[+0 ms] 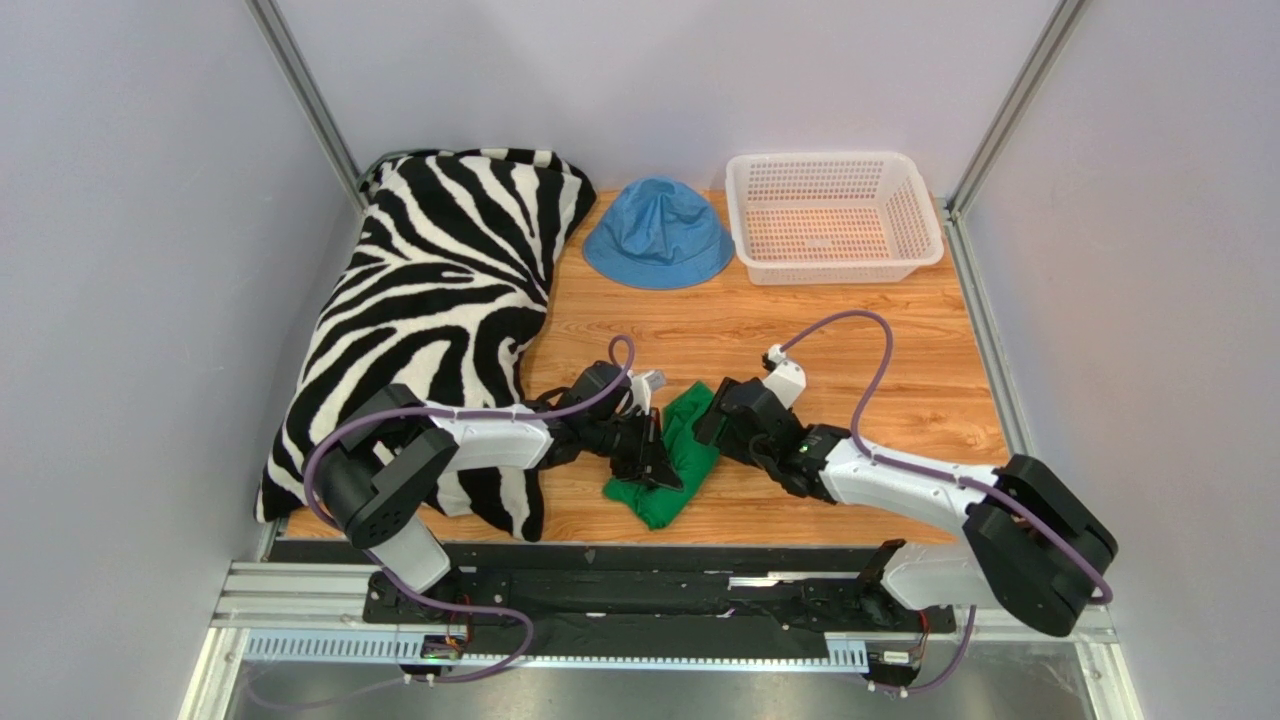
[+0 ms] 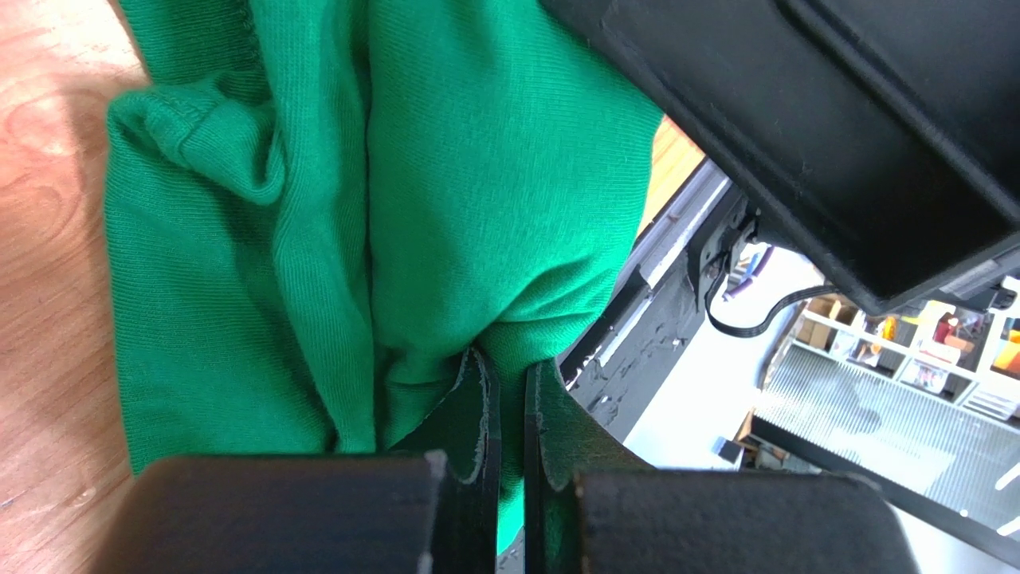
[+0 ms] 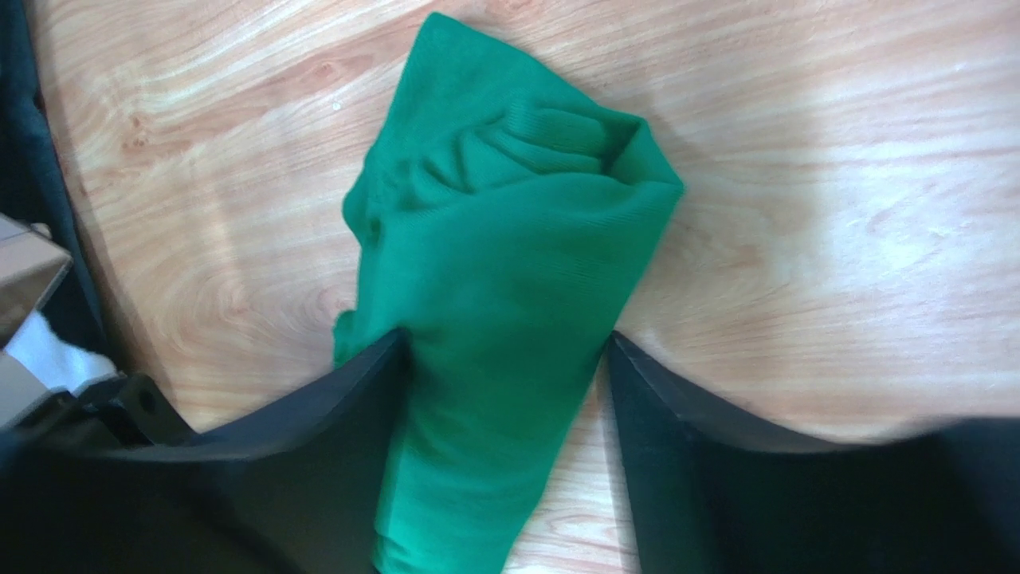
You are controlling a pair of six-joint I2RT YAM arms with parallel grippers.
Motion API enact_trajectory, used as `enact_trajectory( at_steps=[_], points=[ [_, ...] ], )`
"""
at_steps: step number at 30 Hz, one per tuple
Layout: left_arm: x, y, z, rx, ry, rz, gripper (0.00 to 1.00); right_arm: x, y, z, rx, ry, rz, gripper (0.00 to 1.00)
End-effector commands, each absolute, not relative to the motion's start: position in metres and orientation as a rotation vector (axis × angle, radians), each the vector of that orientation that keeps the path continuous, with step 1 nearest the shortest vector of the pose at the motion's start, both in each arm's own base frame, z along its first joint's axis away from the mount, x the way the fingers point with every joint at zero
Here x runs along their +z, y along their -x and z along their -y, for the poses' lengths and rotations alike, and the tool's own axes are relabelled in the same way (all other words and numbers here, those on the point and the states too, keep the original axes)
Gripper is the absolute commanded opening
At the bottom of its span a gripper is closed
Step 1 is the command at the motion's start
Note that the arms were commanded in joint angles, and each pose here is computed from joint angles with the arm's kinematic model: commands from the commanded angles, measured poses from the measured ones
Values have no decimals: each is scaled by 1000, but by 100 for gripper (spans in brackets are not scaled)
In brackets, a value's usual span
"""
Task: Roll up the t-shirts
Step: Roll the arm.
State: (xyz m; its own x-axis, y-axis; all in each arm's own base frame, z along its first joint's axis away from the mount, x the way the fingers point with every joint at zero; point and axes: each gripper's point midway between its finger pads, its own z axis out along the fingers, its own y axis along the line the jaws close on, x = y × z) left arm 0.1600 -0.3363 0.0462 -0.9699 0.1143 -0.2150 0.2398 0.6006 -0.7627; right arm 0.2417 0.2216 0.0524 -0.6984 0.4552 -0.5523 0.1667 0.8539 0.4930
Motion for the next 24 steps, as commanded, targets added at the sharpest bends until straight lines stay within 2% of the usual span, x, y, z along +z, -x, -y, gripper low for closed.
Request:
enact_trajectory(
  at_steps=[1, 2, 3, 4, 6, 8, 13, 16, 17, 18, 24],
  points=[
    [21, -147, 313, -1181, -297, -2797, 0, 61, -256, -225, 443, -472, -2350, 48],
    [24, -148, 314, -1184, -312, -2788, 0, 60, -256, -222, 400, -489, -2371, 37],
    [24, -147, 312, -1173, -333, -2792, 0, 52, -248, -208, 286, -492, -2427, 22],
    [29, -149, 312, -1172, -346, -2771, 1, 54, -252, -211, 253, -495, -2442, 16],
    [33, -149, 309, -1148, -371, -2762, 15, 48, -243, -201, 154, -492, -2499, 1],
    [45, -153, 306, -1123, -378, -2722, 30, 45, -241, -200, 125, -489, -2527, 0],
    [77, -160, 300, -1061, -422, -2583, 45, 39, -232, -198, 74, -476, -2591, 0],
    [94, -164, 296, -987, -438, -2488, 47, 38, -228, -193, 21, -448, -2621, 0],
    [95, -152, 298, -939, -504, -2473, 48, 40, -228, -193, 6, -441, -2628, 0],
    [101, -163, 292, -820, -495, -2404, 50, 38, -228, -193, -5, -436, -2642, 0],
    [113, -159, 294, -499, -580, -2242, 51, 36, -229, -194, -56, -399, -2707, 0]
  ],
)
